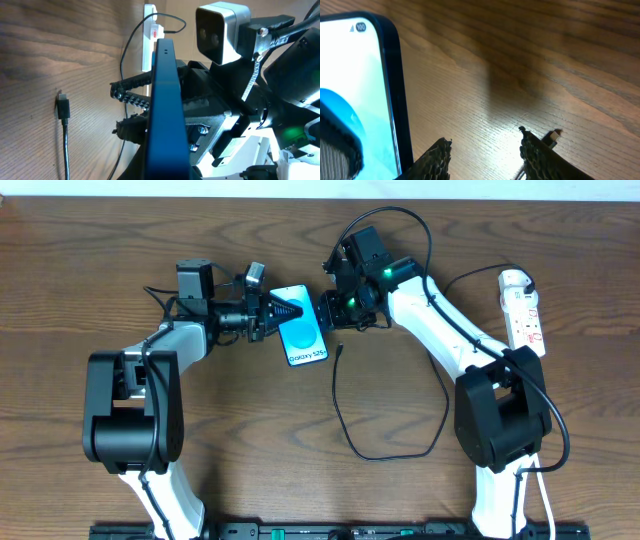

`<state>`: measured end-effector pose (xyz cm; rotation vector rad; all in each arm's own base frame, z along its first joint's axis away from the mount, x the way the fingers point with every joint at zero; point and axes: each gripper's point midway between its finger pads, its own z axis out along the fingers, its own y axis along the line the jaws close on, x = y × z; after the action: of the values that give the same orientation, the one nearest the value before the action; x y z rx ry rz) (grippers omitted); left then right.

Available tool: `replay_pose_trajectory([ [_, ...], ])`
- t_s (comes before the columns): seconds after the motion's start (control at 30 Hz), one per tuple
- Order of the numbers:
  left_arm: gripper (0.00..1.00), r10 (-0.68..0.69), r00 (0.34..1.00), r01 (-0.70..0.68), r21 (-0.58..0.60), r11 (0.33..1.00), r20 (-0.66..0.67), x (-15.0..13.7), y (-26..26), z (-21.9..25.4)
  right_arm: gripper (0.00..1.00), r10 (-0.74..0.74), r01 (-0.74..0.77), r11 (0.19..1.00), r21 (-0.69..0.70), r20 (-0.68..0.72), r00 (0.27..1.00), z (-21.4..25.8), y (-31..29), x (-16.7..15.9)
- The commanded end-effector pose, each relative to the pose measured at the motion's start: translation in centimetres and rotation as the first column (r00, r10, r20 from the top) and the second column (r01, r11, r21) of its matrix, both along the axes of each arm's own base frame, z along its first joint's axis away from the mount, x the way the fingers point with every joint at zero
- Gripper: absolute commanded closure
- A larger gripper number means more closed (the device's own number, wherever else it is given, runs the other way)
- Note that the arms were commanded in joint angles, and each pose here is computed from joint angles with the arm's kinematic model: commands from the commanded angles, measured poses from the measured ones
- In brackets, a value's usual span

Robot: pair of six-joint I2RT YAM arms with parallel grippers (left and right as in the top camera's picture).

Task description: Plug charger to phone and switch on socket

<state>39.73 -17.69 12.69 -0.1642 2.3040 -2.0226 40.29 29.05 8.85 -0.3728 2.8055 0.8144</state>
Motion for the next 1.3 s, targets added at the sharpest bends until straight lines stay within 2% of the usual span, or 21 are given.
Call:
replay_pose_trajectory([
  [0.0, 0.93, -0.051, 0.999, 0.051, -0.01, 0.999, 0.016, -0.8, -1.5, 0.4, 0.55, 0.053, -0.053, 0.997, 0.061, 0.002, 0.999, 1.1, 2.0, -0.7],
  [0.43, 0.92, -0.068, 0.998, 0.068, -0.01, 0.998, 0.013, -1.2, -2.2, 0.3, 0.55, 0.067, -0.068, 0.995, 0.073, 0.011, 0.998, 1.3, 2.7, -1.0],
  [0.63, 0.88, -0.083, 0.996, 0.083, -0.009, 0.996, 0.013, -1.5, -2.8, 0.3, 0.56, 0.075, -0.076, 0.994, 0.077, 0.018, 0.997, 1.4, 3.1, -1.1],
  [0.77, 0.93, -0.079, 0.997, 0.079, 0.003, 0.997, 0.012, -1.5, -3.1, 0.1, 0.56, 0.073, -0.074, 0.994, 0.076, 0.016, 0.997, 1.3, 3.1, -1.1],
  [0.93, 0.92, -0.069, 0.998, 0.069, 0.008, 0.998, 0.01, -1.3, -3.0, 0.0, 0.55, 0.068, -0.069, 0.995, 0.073, 0.015, 0.998, 1.3, 2.9, -1.0],
  [1.13, 0.93, 0.039, 0.999, -0.038, 0.016, 0.999, -0.015, 0.8, 0.3, 0.0, 0.54, 0.028, -0.027, 0.999, 0.036, -0.024, 0.999, 0.7, 0.4, -0.5],
  [1.27, 0.93, 0.123, 0.992, -0.123, 0.009, 0.992, -0.012, 2.3, 3.5, 0.4, 0.5, -0.045, 0.044, 0.999, -0.009, -0.113, 0.993, -0.1, -2.1, -0.9],
])
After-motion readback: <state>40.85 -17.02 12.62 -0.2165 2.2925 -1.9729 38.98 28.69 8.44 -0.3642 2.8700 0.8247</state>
